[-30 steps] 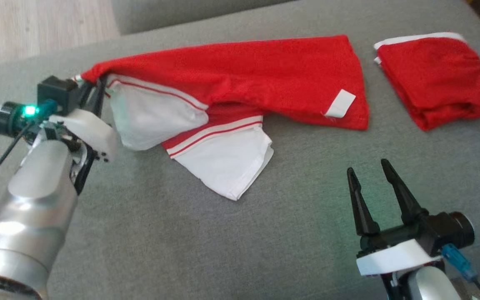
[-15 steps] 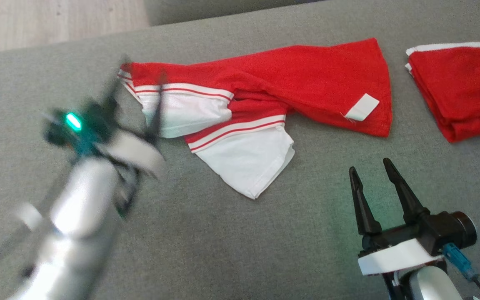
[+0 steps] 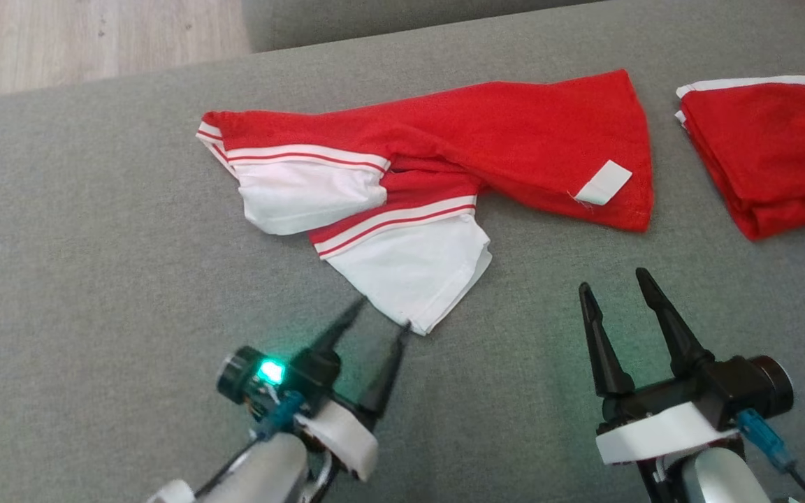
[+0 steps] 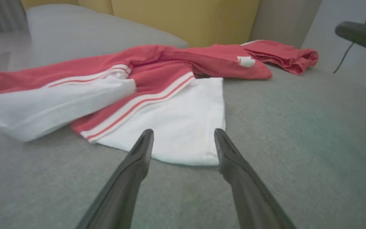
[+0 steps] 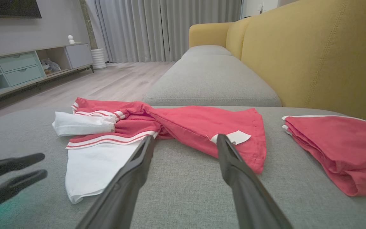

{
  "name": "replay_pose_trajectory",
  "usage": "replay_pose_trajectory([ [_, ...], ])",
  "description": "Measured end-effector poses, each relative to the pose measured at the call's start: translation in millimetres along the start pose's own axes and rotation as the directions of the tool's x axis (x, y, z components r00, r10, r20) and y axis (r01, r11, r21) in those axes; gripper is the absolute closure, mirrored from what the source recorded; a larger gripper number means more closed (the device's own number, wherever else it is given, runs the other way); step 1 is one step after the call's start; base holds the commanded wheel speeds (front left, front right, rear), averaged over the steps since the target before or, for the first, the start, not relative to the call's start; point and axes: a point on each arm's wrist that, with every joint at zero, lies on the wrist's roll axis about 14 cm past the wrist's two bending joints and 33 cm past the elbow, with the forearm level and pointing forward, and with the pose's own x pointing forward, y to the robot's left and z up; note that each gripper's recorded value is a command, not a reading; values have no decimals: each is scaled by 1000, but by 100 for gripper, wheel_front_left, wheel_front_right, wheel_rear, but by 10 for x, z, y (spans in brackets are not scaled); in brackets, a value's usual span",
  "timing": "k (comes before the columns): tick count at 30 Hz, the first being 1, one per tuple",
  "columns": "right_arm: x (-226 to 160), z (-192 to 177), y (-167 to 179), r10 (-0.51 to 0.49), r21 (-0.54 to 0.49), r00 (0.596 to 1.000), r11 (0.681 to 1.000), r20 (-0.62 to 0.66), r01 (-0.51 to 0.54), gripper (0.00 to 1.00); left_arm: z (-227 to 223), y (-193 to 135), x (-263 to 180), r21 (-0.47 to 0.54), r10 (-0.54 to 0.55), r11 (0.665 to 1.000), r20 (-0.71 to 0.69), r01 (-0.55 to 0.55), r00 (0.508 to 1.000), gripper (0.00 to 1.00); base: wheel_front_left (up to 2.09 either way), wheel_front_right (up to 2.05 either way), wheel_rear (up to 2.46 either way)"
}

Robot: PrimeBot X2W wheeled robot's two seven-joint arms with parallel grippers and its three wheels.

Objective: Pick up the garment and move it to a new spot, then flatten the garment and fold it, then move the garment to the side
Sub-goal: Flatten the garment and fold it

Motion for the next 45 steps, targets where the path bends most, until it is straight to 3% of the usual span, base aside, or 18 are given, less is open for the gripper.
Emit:
replay_pose_trajectory([
  [5, -5, -51, -29, -9, 1, 1000, 1000, -16, 9, 0, -229, -106, 20, 36, -46, 998, -74, 49, 996, 0, 0, 0, 0],
  [20, 4, -214, -81, -26, 6, 997, 1000, -69, 27, 0, -345, -205, 289, 118, -146, 980, -137, 163, 980, 0, 0, 0, 0],
  [21, 2, -219, -89, -29, 6, 997, 1000, -70, 29, 0, -414, -224, 282, 116, -157, 977, -167, 178, 973, 56, 0, 0, 0],
  [22, -1, -222, -97, -31, 6, 997, 999, -72, 32, 0, -456, -244, 285, 112, -166, 975, -190, 190, 968, 56, 0, 0, 0],
  [23, -3, -222, -99, -32, 5, 997, 999, -72, 32, 0, -470, -251, 296, 111, -169, 975, -203, 195, 964, 100, 0, 0, 0],
  [31, -14, -121, -91, -28, -4, 999, 1000, -40, 28, 0, -424, -412, 220, 115, -226, 960, -212, 254, 951, 100, 0, 0, 0],
  [37, 11, -40, -36, -9, -7, 1000, 1000, -13, 9, 0, -527, -940, -110, 7, -351, 930, -271, 366, 896, 100, 0, 0, 0],
  [40, 53, -40, 33, 16, -10, 1000, 1000, -11, -17, 0, -383, -939, -202, -22, -370, 927, -238, 376, 898, 100, 0, 0, 0],
  [41, 65, -44, 49, 22, -9, 1000, 1000, -12, -22, 0, -341, -895, -202, -20, -360, 931, -224, 366, 905, 0, 0, 0, 0],
  [45, 104, -69, 104, 41, -5, 999, 999, -18, -41, 0, -183, -824, -194, -17, -328, 944, -176, 330, 928, 0, 0, 0, 0],
])
